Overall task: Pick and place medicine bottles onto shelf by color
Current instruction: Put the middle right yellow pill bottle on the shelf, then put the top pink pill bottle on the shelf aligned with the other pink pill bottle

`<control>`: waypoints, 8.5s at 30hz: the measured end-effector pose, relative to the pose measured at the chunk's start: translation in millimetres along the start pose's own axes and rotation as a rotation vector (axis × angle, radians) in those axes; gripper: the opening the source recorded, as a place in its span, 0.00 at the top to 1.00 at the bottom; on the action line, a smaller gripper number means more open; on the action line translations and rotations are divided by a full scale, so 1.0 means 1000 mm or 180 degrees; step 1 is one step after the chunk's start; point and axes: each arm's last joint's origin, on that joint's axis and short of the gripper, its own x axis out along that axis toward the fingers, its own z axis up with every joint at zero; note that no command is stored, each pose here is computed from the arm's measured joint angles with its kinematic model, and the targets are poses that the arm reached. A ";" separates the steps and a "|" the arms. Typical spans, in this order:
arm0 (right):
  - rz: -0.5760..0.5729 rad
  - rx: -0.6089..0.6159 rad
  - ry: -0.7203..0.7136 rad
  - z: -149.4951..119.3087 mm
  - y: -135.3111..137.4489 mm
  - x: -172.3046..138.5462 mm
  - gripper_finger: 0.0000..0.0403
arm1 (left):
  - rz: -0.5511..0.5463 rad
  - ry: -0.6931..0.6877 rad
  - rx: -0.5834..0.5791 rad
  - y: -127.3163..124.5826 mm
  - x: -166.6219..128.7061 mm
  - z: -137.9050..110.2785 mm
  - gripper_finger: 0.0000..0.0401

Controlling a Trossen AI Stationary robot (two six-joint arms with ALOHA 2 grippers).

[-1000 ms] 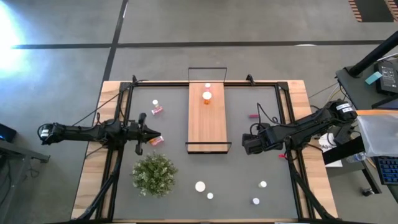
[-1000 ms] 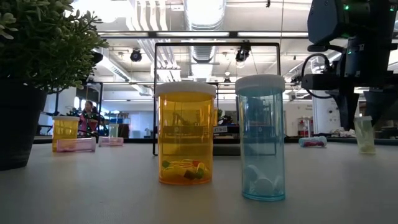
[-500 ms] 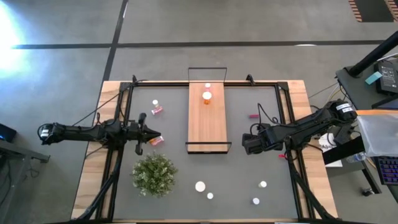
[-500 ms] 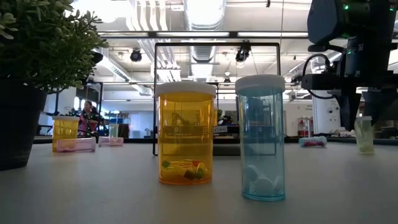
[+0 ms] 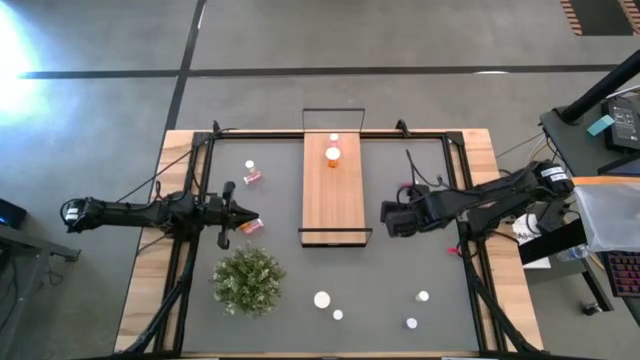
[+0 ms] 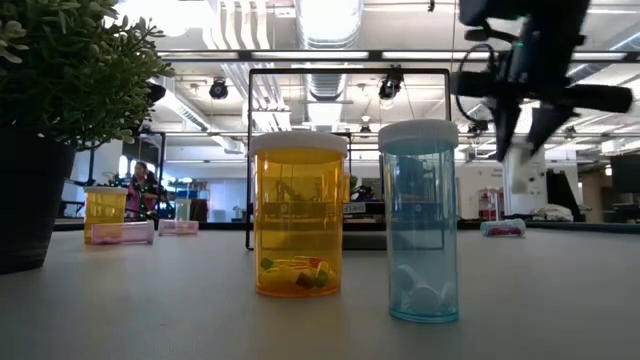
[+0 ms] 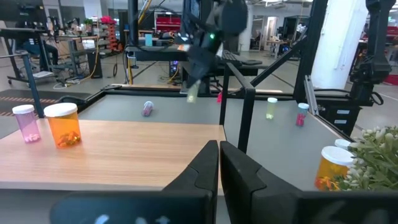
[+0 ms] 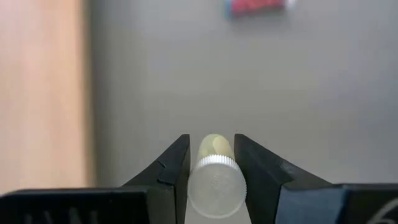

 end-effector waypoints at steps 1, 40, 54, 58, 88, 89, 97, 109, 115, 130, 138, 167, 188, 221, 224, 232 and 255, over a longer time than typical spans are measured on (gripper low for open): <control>0.0021 -0.0033 -0.0003 0.005 0.003 -0.002 0.75 | 0.0001 -0.0001 -0.0001 0.000 0.000 0.000 1.00; 0.0126 -0.0916 0.0165 0.099 0.210 0.067 0.74 | 0.0000 -0.0001 0.0000 0.000 0.000 0.000 1.00; 0.0112 -0.0913 0.0368 0.118 0.213 0.081 0.74 | 0.0001 0.0000 -0.0001 0.000 0.000 0.000 1.00; 0.0118 -0.0914 0.0367 0.117 0.213 0.081 0.74 | -0.0001 -0.0001 -0.0001 0.000 0.000 0.000 1.00; 0.0080 -0.1026 0.0379 0.122 0.200 0.048 0.41 | 0.0000 -0.0001 -0.0001 0.000 0.000 0.000 1.00; 0.0067 -0.1094 0.0389 0.122 0.198 0.045 0.41 | 0.0000 -0.0002 -0.0001 0.000 0.000 0.000 1.00; 0.0212 -0.1766 0.0363 0.118 0.165 0.013 0.45 | 0.0000 0.0000 -0.0001 0.000 0.000 0.000 1.00; 0.1011 -0.1684 -0.0265 0.083 0.074 0.019 0.46 | 0.0000 -0.0003 -0.0001 0.000 0.000 0.000 1.00; 0.1428 -0.1692 -0.0579 0.070 0.029 0.036 0.46 | 0.0000 -0.0002 -0.0001 0.000 0.000 0.000 1.00; 0.2257 -0.1773 -0.1205 0.050 -0.043 0.053 0.46 | -0.0001 -0.0002 -0.0001 0.000 0.000 0.000 1.00; 0.2686 -0.1797 -0.1525 0.042 -0.066 0.065 0.46 | -0.0001 -0.0002 -0.0001 0.000 0.000 0.000 1.00; 0.2936 -0.1677 -0.1582 0.034 -0.085 0.076 0.46 | 0.0000 -0.0002 -0.0001 0.000 0.000 0.000 1.00; 0.2939 -0.1660 -0.1573 0.034 -0.085 0.076 0.46 | 0.0001 -0.0002 0.0256 0.000 0.000 0.000 1.00; 0.2937 -0.1662 -0.1577 0.034 -0.085 0.076 0.46 | 0.0313 -0.1649 0.0677 0.000 -0.013 0.048 1.00; 0.2936 -0.1663 -0.1577 0.034 -0.085 0.076 0.46 | 0.0433 -0.1648 0.0642 0.001 -0.013 0.048 1.00; 0.2936 -0.1663 -0.1577 0.034 -0.085 0.076 0.46 | 0.0609 -0.1482 0.0611 0.003 -0.008 0.045 1.00; 0.2935 -0.1663 -0.1578 0.034 -0.085 0.076 0.46 | 0.0687 -0.0861 0.0415 0.005 0.012 0.027 1.00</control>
